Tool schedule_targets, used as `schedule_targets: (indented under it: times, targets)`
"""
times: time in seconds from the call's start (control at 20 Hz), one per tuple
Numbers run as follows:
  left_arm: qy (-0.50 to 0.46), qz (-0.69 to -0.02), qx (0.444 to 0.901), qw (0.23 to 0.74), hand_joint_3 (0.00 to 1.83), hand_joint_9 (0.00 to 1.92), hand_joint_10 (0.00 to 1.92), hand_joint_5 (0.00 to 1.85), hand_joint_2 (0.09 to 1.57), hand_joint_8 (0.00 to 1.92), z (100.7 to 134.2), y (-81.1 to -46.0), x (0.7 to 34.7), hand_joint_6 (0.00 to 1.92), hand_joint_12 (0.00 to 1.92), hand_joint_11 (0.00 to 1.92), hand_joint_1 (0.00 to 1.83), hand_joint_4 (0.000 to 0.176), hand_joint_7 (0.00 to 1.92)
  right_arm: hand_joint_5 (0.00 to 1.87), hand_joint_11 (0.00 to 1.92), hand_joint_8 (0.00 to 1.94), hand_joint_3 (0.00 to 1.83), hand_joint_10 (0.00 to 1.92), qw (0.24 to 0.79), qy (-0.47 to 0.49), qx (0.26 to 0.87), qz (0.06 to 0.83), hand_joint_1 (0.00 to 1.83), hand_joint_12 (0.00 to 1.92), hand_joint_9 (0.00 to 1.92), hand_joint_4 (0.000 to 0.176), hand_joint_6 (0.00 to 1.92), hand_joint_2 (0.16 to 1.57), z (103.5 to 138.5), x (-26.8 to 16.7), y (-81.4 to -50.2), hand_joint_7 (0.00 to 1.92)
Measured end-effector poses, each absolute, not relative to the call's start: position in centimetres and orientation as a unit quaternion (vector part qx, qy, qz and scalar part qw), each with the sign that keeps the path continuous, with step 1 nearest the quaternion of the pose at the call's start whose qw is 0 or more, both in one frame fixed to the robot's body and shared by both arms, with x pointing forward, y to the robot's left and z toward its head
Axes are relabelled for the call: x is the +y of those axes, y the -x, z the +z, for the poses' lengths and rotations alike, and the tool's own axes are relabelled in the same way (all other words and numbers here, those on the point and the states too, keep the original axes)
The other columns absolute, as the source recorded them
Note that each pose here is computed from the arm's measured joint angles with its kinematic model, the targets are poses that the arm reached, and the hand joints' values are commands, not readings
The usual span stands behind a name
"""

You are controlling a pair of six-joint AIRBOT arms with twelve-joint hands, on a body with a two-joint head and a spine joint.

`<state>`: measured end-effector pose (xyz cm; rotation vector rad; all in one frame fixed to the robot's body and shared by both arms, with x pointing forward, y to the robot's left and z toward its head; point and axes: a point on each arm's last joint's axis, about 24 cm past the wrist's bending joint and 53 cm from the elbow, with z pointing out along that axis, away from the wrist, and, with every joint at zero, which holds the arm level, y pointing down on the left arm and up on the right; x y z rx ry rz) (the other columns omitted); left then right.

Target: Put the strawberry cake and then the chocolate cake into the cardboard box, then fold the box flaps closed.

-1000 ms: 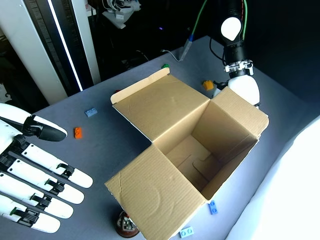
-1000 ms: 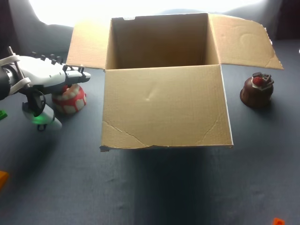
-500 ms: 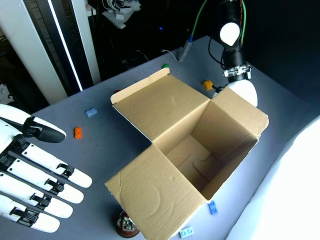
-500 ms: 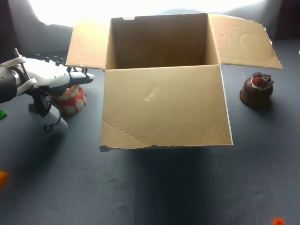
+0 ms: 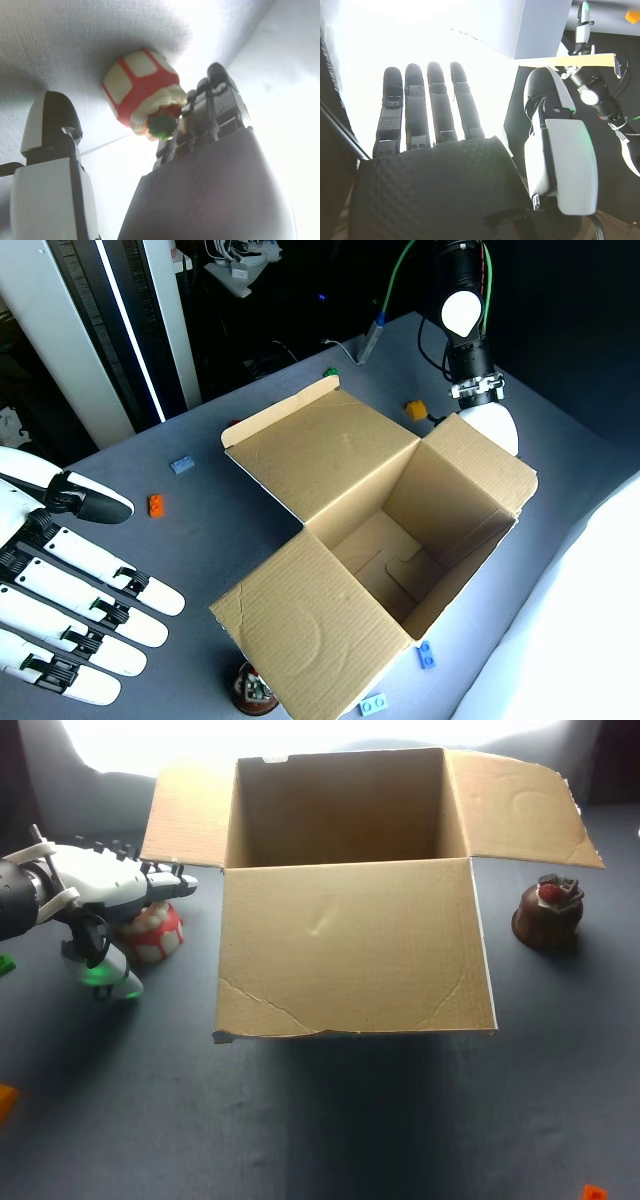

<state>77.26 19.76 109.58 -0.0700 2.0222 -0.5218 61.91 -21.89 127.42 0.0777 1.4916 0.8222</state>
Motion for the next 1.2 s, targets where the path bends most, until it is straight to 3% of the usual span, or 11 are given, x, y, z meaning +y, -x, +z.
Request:
schedule_targets:
  times: [0.2,0.3,0.45,0.5,0.55,0.6,0.65,0.8,0.95,1.0,1.2]
  targets:
    - [0.030,-0.217,0.837,0.502,0.00,0.10,0.02,0.06,0.99,0.01,109.59,-77.26,19.79,0.01,0.54,0.00,0.99,0.082,0.08,0.26,0.00,0.00,0.00,0.01,0.658,-0.034,0.659,0.363,0.16,0.52,0.22,0.000,0.01,1.22,127.42,-21.89,-61.91,0.24]
    - [0.032,-0.218,0.836,0.503,0.00,0.38,0.05,0.27,0.97,0.03,109.74,-77.34,19.78,0.02,0.99,0.02,1.07,0.086,0.39,0.26,0.00,0.00,0.00,0.01,0.658,-0.034,0.659,0.363,0.16,0.56,0.22,0.000,0.00,1.22,127.42,-21.89,-61.91,0.24]
    - [0.035,-0.218,0.832,0.509,0.00,0.62,0.14,0.48,0.97,0.04,110.19,-77.57,19.86,0.02,1.15,0.18,1.11,0.070,0.60,0.25,0.00,0.00,0.00,0.01,0.658,-0.034,0.659,0.363,0.16,0.56,0.22,0.000,0.00,1.22,127.42,-21.88,-61.91,0.24]
    - [0.035,-0.218,0.832,0.509,0.00,0.59,0.42,0.56,0.99,0.04,110.18,-77.56,19.81,0.00,1.26,0.24,1.11,0.062,0.64,0.25,0.00,0.00,0.00,0.01,0.658,-0.034,0.659,0.363,0.16,0.56,0.22,0.000,0.00,1.22,127.42,-21.89,-61.91,0.24]
    - [0.035,-0.219,0.832,0.508,0.00,0.31,1.16,0.60,1.00,0.08,110.15,-77.51,19.75,0.01,1.52,0.24,1.12,0.049,0.62,0.26,0.00,0.00,0.00,0.01,0.659,-0.034,0.658,0.363,0.15,0.57,0.23,0.000,0.00,1.22,127.43,-21.89,-61.91,0.25]
    - [0.036,-0.220,0.832,0.508,0.00,0.31,1.16,0.60,1.00,0.08,110.15,-77.52,19.74,0.01,1.52,0.24,1.12,0.049,0.62,0.26,0.00,0.00,0.00,0.01,0.658,-0.034,0.659,0.363,0.15,0.57,0.23,0.000,0.00,1.22,127.42,-21.89,-61.91,0.25]
    - [0.038,-0.220,0.832,0.508,0.00,0.24,1.34,0.61,1.01,0.71,110.17,-77.53,19.78,0.00,1.67,0.21,1.13,0.034,0.38,0.25,0.00,0.00,0.00,0.01,0.659,-0.033,0.658,0.363,0.15,0.55,0.21,0.000,0.00,1.22,127.46,-21.86,-61.89,0.23]
    - [0.038,-0.221,0.832,0.507,0.00,0.26,1.38,0.65,1.02,0.91,110.20,-77.52,19.72,0.03,1.73,0.23,1.13,0.006,0.36,0.25,0.00,0.00,0.00,0.01,0.659,-0.034,0.657,0.363,0.15,0.53,0.21,0.000,0.01,1.22,127.50,-21.90,-61.91,0.23]
    - [0.040,-0.224,0.831,0.508,0.00,0.37,1.44,0.49,1.06,1.19,110.34,-77.55,19.59,0.93,1.77,0.24,1.13,0.000,0.41,0.25,0.00,0.00,0.00,0.00,0.660,-0.034,0.657,0.363,0.15,0.56,0.21,0.000,0.01,1.22,127.52,-21.90,-61.90,0.22]
    - [0.039,-0.223,0.831,0.507,0.01,0.38,1.53,0.70,1.18,1.35,110.32,-77.53,19.59,1.25,1.85,0.24,1.07,0.000,0.39,0.26,0.00,0.00,0.00,0.01,0.660,-0.034,0.657,0.364,0.16,0.57,0.22,0.000,0.01,1.22,127.54,-21.89,-61.89,0.23]
    - [0.036,-0.229,0.835,0.498,0.00,0.35,1.69,0.72,1.25,1.61,110.06,-77.26,19.23,1.39,1.92,0.24,1.02,0.000,0.35,0.25,0.00,0.00,0.00,0.00,0.661,-0.033,0.656,0.364,0.15,0.61,0.21,0.000,0.00,1.22,127.59,-21.87,-61.88,0.23]
